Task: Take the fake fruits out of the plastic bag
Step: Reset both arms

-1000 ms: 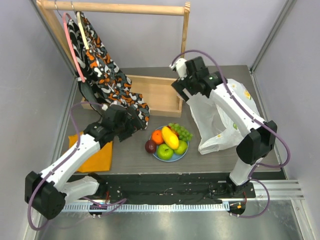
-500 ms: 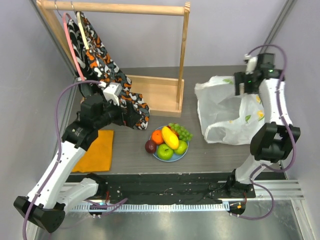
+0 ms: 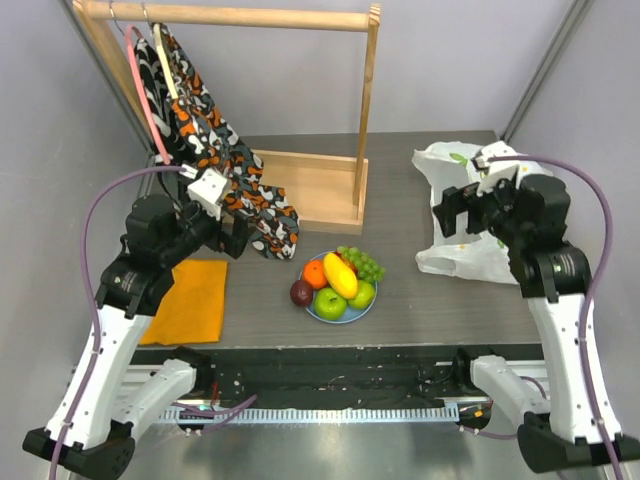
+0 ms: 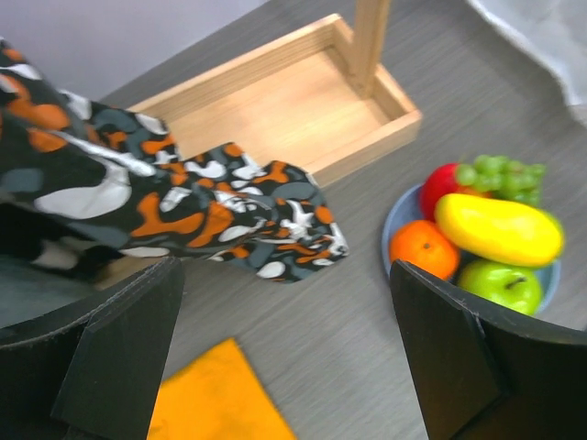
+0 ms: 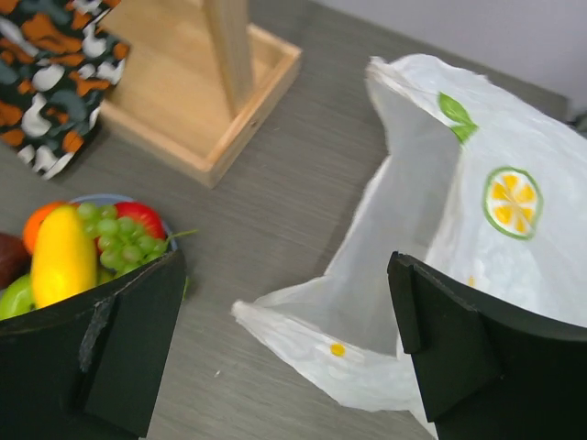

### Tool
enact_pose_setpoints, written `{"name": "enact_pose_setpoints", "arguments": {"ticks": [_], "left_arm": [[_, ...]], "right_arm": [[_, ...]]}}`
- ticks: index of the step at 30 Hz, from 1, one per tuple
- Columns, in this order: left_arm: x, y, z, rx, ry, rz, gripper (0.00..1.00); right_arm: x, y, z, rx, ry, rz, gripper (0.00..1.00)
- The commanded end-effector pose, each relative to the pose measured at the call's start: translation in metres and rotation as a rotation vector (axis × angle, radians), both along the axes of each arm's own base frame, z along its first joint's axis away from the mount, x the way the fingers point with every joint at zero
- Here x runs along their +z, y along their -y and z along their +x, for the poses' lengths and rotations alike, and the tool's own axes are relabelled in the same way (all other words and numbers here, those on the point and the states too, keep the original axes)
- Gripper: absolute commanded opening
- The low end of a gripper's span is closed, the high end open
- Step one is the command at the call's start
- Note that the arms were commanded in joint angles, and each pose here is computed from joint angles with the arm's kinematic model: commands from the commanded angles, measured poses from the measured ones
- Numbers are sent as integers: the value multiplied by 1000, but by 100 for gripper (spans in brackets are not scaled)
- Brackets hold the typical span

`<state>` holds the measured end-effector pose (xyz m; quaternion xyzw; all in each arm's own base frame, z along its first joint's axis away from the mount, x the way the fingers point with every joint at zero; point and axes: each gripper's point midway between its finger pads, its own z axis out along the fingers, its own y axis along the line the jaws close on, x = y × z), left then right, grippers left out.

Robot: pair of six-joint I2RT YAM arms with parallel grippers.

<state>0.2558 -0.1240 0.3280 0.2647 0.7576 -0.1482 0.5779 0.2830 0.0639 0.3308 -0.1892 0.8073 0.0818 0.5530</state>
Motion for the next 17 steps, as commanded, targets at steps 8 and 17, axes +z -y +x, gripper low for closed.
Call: {"name": "enact_pose_setpoints", "arguments": {"ticks": [8,17], "left_arm": [[-7,-42,21,197,56,74,100],[2,-37,21,159,80,13,100]], "right_arm": [[-14,42,25,-302,-91,-5,100],[-22,21,35,-204,-124,44,100]]}}
